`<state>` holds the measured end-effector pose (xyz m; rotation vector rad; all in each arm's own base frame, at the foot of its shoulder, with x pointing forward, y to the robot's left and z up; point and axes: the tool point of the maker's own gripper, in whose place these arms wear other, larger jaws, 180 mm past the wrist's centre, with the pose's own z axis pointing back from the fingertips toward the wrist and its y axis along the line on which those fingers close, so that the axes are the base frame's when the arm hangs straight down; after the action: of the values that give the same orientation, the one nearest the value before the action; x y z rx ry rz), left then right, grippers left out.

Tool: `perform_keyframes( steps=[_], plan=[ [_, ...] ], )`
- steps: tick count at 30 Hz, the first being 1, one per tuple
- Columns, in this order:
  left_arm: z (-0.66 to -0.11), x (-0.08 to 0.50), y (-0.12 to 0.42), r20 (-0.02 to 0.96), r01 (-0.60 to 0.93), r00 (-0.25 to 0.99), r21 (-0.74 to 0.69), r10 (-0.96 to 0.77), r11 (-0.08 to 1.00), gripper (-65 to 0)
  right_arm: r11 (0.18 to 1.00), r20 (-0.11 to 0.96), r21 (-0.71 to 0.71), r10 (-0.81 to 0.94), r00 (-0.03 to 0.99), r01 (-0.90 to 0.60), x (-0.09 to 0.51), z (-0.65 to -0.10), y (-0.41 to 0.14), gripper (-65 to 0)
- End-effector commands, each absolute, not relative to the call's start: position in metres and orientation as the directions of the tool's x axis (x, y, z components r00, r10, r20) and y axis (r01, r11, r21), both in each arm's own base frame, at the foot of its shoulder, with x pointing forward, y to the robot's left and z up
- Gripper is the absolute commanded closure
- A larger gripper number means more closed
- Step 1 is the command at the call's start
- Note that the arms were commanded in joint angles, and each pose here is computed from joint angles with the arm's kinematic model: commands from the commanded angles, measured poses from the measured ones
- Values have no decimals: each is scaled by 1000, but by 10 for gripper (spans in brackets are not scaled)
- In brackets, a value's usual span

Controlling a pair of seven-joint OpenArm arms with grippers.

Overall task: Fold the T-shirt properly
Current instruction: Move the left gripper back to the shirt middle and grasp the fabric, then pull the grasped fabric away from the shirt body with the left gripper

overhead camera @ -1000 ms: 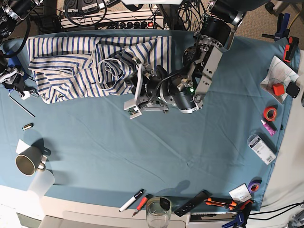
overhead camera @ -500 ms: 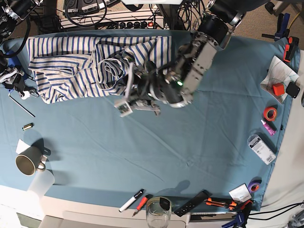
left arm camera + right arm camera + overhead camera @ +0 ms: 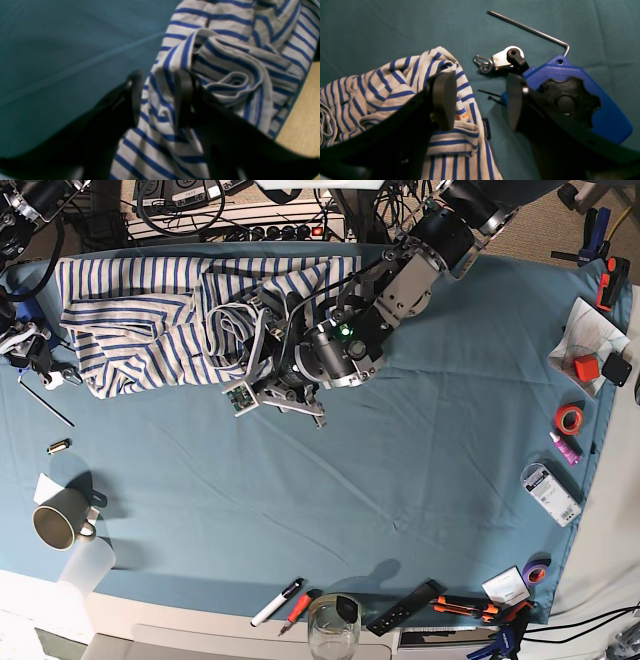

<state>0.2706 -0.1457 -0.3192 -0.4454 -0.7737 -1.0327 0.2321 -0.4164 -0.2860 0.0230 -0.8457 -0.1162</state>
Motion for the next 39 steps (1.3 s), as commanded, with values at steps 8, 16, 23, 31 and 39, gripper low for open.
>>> perform_keyframes(
  steps=[8, 16, 23, 31, 39],
  plan=[
    [-302, 263, -160, 786, 907, 291, -46, -545, 419, -226, 996, 784, 35, -78, 616, 82, 240, -266, -423, -316],
    [-306, 263, -166, 804, 906, 310, -87, -508, 415, -226, 996, 783, 35, -78, 617, 82, 240, -266, -423, -316],
    [-333, 265, -164, 769, 893, 358, -116, -529, 436, -225, 996, 784, 35, -78, 616, 82, 240, -266, -423, -316],
    [-326, 269, -170, 805, 892, 345, -121, -482, 436, 0, 996, 784, 35, -78, 616, 82, 240, -266, -422, -316],
    [-301, 271, -194, 849, 899, 321, -134, -420, 417, 0, 996, 784, 35, -78, 616, 82, 240, -266, -422, -316]
  ],
)
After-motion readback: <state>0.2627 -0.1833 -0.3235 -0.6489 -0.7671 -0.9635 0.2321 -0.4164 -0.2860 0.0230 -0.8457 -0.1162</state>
